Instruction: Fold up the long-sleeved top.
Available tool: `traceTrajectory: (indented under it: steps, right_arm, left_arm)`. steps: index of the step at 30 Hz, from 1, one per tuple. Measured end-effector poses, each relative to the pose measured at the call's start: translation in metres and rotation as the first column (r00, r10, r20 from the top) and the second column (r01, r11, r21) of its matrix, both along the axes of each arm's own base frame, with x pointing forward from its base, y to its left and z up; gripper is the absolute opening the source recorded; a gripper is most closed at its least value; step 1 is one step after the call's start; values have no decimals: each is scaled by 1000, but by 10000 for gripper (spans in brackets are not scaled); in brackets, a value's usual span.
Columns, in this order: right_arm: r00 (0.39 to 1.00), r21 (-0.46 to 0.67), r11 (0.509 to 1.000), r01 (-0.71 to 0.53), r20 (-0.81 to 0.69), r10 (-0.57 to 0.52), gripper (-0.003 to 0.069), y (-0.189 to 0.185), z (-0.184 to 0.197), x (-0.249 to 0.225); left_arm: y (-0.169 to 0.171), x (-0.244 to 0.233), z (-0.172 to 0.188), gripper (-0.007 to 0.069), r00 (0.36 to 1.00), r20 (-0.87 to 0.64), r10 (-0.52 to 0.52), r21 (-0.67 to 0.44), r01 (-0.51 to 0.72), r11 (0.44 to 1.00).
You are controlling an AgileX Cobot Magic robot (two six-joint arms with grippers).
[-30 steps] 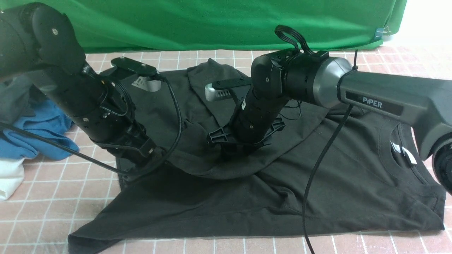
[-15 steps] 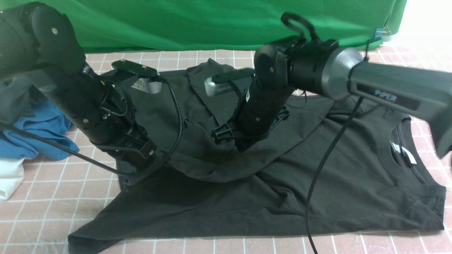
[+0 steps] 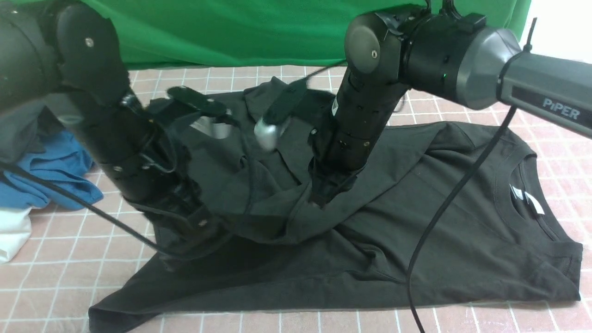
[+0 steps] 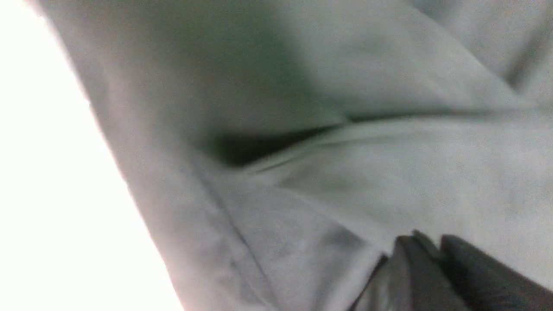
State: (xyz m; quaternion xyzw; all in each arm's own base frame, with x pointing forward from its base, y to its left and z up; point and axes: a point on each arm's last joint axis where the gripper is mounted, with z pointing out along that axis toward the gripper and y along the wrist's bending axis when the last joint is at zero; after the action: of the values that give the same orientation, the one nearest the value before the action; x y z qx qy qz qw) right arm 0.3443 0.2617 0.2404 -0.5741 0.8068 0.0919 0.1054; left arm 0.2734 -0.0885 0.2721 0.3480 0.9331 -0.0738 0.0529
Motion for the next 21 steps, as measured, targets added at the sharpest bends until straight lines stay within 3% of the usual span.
traceTrajectory:
  steps: [3,4,5,8,13,21]
  right_arm:
    - [959,46,963,-264,123,257,282,7,-1,2]
    - [953,47,959,-280,132,272,303,8,-2,2]
    - [901,32,918,-394,212,379,384,12,-8,7]
    - [834,-9,872,-489,289,470,481,16,-24,16]
    - [776,-56,824,-564,305,552,505,20,-50,24]
    - [816,-40,833,-551,183,549,490,17,-63,18]
  left_arm:
    - [7,3,0,34,1000,21,16,22,-17,1000]
    - [8,4,0,34,1000,25,18,22,-19,1000]
    - [8,5,0,34,999,37,21,19,-21,1000]
    - [7,6,-2,34,999,28,24,9,-25,1000]
    - [5,6,-2,34,999,24,29,-3,-29,1000]
    - [5,3,-8,34,999,5,35,-12,-35,999]
